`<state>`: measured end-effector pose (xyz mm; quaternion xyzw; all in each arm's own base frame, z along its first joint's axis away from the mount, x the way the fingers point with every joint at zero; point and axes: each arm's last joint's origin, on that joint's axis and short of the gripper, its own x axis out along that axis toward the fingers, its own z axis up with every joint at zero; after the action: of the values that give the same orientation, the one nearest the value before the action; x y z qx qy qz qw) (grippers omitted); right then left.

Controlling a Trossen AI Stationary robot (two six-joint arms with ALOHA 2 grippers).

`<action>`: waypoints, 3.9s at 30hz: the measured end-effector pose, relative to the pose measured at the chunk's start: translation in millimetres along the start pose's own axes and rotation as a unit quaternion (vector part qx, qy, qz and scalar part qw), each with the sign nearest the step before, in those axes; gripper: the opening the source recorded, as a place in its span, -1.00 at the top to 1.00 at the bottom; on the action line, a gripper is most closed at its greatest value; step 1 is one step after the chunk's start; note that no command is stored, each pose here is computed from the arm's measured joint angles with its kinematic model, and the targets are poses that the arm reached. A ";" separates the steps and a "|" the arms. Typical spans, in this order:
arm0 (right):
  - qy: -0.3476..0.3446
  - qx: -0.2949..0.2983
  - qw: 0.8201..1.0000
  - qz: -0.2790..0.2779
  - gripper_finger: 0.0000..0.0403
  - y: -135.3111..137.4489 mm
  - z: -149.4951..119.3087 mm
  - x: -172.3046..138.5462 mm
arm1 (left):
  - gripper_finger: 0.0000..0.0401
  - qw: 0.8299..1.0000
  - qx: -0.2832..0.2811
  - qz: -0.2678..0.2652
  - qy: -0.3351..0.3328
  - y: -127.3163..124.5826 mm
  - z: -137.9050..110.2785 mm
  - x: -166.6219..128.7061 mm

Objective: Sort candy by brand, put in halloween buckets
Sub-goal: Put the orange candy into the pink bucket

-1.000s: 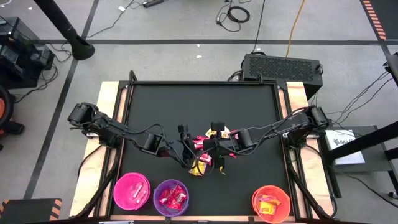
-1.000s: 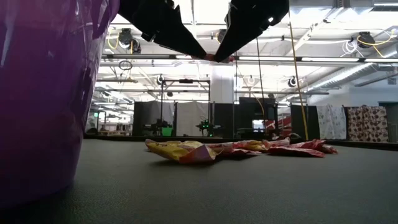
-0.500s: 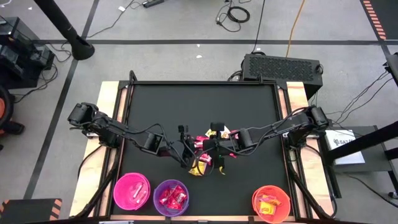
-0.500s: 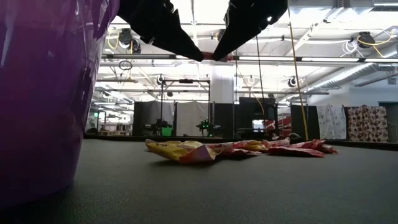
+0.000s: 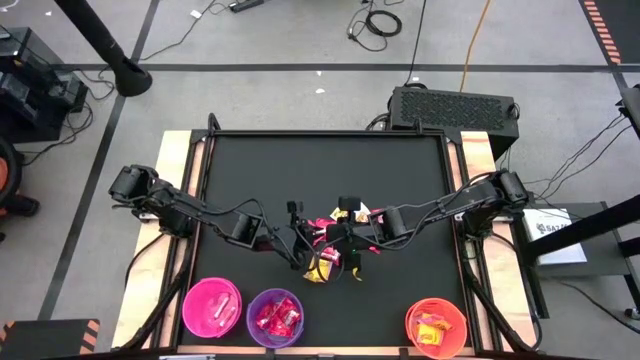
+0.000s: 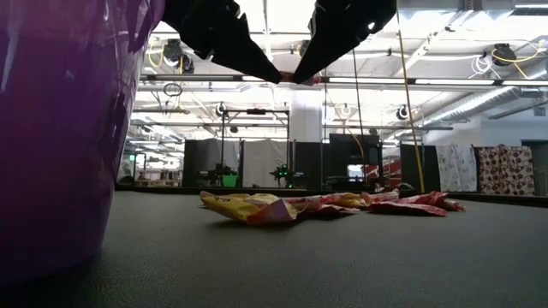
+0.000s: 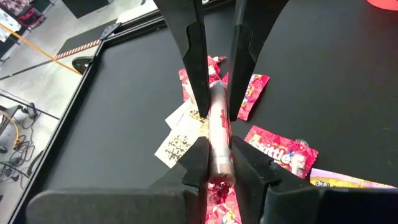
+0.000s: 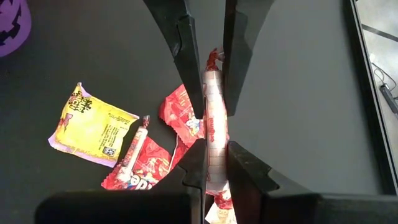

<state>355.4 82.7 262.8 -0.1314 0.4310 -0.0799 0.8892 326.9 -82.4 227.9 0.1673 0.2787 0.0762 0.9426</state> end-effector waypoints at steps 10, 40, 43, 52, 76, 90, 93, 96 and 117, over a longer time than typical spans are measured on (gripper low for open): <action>-0.004 0.003 1.000 0.000 0.56 3.0 0.4 -1.3 | 0.73 1.000 0.000 0.000 0.000 -0.2 0.1 -0.1; 0.027 0.015 0.997 -0.070 -0.34 17.3 -22.6 -61.7 | 0.73 0.992 -0.094 0.077 -0.031 58.1 -12.4 -122.7; 0.030 0.007 0.997 -0.068 -0.34 21.3 -25.9 -56.8 | 0.73 0.987 -0.117 0.097 -0.056 63.7 -31.1 -139.7; -0.004 -0.017 0.998 -0.061 -0.34 29.7 -34.8 -37.2 | 0.73 0.955 -0.190 0.107 -0.203 84.4 -56.8 -180.9; -0.009 -0.018 0.997 -0.069 -0.34 22.6 -33.9 -29.9 | 0.73 0.974 0.022 0.143 -0.172 85.6 -69.8 -185.0; -0.008 -0.020 0.997 -0.069 -0.34 22.2 -34.0 -29.7 | 0.73 0.981 -0.017 0.100 -0.164 81.2 -73.0 -180.6; -0.008 -0.020 0.997 -0.069 -0.34 22.2 -34.2 -29.7 | 0.73 0.984 -0.077 0.045 -0.157 77.3 -76.9 -179.1; -0.008 -0.018 0.997 -0.068 -0.34 22.6 -34.3 -29.9 | 0.73 0.987 -0.109 -0.013 -0.115 69.4 -86.0 -176.5; 0.000 -0.008 0.997 -0.076 -0.34 14.2 -33.9 -25.8 | 0.73 0.830 -0.294 -0.471 0.056 33.2 -80.0 -212.6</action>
<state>313.2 97.2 257.7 -0.1708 0.4201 -0.1435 0.8796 104.1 -80.0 282.9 -0.2737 0.3403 -0.2892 0.8518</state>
